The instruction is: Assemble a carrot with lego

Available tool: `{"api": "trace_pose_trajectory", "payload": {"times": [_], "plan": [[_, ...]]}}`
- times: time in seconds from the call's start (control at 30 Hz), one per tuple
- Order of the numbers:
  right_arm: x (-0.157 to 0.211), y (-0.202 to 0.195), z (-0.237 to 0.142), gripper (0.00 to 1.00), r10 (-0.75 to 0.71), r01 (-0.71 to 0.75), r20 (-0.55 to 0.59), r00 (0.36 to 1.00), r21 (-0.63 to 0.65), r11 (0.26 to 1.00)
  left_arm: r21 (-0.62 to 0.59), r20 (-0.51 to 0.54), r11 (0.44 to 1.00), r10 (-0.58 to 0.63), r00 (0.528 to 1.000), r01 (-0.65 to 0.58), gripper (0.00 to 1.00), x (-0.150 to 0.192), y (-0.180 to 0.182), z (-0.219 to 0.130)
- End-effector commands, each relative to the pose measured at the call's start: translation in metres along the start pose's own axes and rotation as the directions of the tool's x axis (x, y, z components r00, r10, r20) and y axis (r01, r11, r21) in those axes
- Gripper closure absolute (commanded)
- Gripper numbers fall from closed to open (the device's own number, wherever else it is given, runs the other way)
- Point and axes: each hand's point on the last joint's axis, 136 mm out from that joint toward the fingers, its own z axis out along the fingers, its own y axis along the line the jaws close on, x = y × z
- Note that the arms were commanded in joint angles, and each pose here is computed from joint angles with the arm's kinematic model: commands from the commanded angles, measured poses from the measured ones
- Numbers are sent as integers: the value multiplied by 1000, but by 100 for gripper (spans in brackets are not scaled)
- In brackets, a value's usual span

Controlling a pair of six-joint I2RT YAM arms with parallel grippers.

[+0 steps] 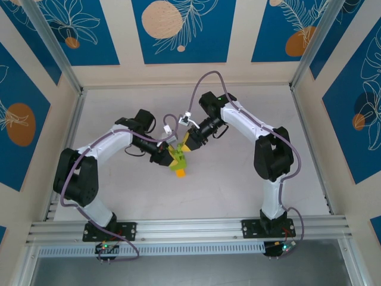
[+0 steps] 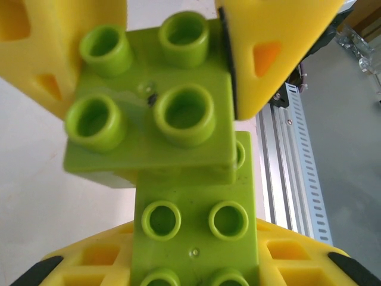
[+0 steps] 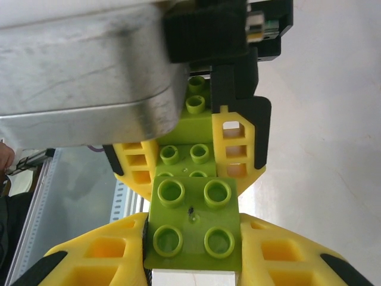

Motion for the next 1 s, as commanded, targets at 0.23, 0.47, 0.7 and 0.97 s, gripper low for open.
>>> {"api": "trace_pose_trajectory", "payload": {"times": [0.23, 0.47, 0.7, 0.97], "plan": [[18, 5, 14, 94, 52, -54, -77, 996, -29, 998, -2, 66, 998, 58, 996, -58, 91, -19, 4, -11], [20, 7, 12, 94, 59, -62, -89, 994, -29, 998, -18, 48, 999, 44, 998, -43, 90, -15, 10, -10], [21, 8, 8, 93, 71, -74, -88, 994, -31, 997, -29, 32, 999, 30, 999, -29, 90, -12, 15, -8], [33, 4, 16, 92, 109, -114, -119, 987, -38, 993, -47, 49, 998, 38, 998, -36, 90, -14, 16, -13]]}}
